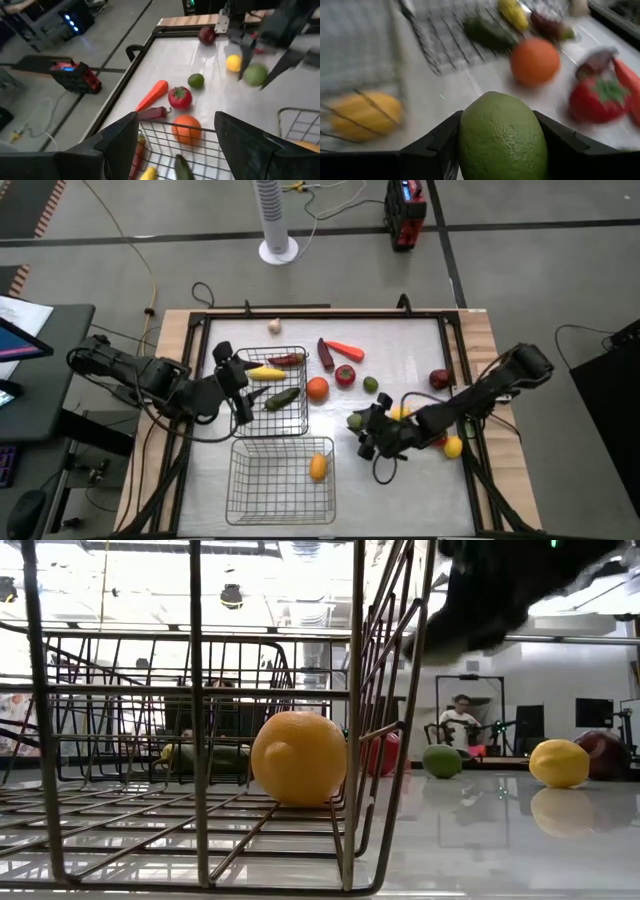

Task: Sort produce into baskets
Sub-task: Put the bottom green lemon into the gold wire basket, then put the green lemon into the gold wire basket

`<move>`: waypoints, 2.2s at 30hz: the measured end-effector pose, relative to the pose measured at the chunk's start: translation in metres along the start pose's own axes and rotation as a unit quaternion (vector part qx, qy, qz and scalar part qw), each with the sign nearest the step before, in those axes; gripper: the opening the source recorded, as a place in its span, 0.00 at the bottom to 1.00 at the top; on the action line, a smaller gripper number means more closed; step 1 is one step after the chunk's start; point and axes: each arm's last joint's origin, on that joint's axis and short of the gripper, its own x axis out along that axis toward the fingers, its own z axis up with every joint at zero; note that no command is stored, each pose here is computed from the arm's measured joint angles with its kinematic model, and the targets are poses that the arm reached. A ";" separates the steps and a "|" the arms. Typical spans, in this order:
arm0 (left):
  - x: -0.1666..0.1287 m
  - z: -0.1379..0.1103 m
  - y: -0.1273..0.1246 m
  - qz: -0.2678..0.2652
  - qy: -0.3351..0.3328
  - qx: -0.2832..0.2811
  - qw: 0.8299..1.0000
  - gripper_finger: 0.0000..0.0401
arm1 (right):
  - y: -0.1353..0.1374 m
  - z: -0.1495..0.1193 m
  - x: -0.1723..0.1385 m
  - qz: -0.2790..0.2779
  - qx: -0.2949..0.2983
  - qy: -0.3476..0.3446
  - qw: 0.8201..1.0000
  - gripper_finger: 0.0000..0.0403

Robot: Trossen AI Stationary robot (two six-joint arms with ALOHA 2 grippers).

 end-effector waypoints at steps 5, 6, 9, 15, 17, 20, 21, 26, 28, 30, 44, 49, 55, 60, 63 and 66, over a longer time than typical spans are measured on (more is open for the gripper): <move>-0.001 0.000 0.002 0.008 -0.004 0.017 1.000 0.62 | 0.000 0.023 -0.016 0.062 0.010 -0.057 0.996 0.59; -0.001 0.000 0.002 0.008 -0.003 0.018 1.000 0.62 | 0.001 0.027 -0.018 0.074 0.013 -0.068 0.995 0.59; 0.001 0.001 0.005 0.010 0.000 0.003 1.000 0.62 | 0.008 0.036 -0.018 0.118 0.020 -0.109 0.987 0.59; 0.011 0.002 0.017 0.030 0.013 -0.011 0.999 0.62 | 0.027 0.040 0.005 0.198 0.023 -0.166 0.966 0.59; 0.015 0.004 0.022 0.041 0.011 -0.010 0.999 0.62 | 0.035 0.040 0.015 0.224 0.017 -0.159 0.961 0.59; 0.020 0.012 0.029 0.049 -0.011 -0.005 0.999 0.62 | 0.047 0.042 0.030 0.236 0.002 -0.150 0.960 0.60; 0.022 0.016 0.031 0.045 -0.024 -0.004 0.999 0.62 | 0.051 0.041 0.034 0.237 -0.011 -0.141 0.961 0.60; 0.028 0.027 0.040 0.026 -0.061 0.002 0.998 0.62 | 0.064 0.052 0.043 0.246 -0.048 -0.096 0.963 0.70; 0.030 0.027 0.044 0.031 -0.061 0.005 0.998 0.62 | 0.063 0.060 0.041 0.239 -0.061 -0.082 0.966 0.74; 0.033 0.028 0.048 0.034 -0.059 0.002 0.998 0.62 | 0.057 0.065 0.036 0.211 -0.083 -0.055 0.972 0.77; 0.036 0.024 0.055 0.008 -0.042 0.000 0.999 0.62 | -0.057 0.008 0.020 -0.084 -0.034 0.045 0.995 0.78; 0.036 0.025 0.055 0.008 -0.043 -0.001 0.999 0.62 | -0.092 -0.020 0.029 -0.118 -0.001 0.081 0.990 0.78; 0.036 0.025 0.055 0.008 -0.044 -0.002 0.999 0.62 | -0.116 -0.030 0.040 -0.117 0.017 0.087 0.989 0.78; 0.036 0.024 0.055 0.008 -0.041 0.000 0.999 0.62 | -0.130 -0.041 0.045 -0.098 0.033 0.099 0.990 0.78; 0.036 0.024 0.055 0.008 -0.041 0.000 0.999 0.62 | -0.137 -0.048 0.046 -0.109 0.036 0.110 0.987 0.78; 0.037 0.024 0.055 0.009 -0.042 -0.001 0.999 0.62 | -0.142 -0.053 0.047 -0.113 0.042 0.104 0.987 0.78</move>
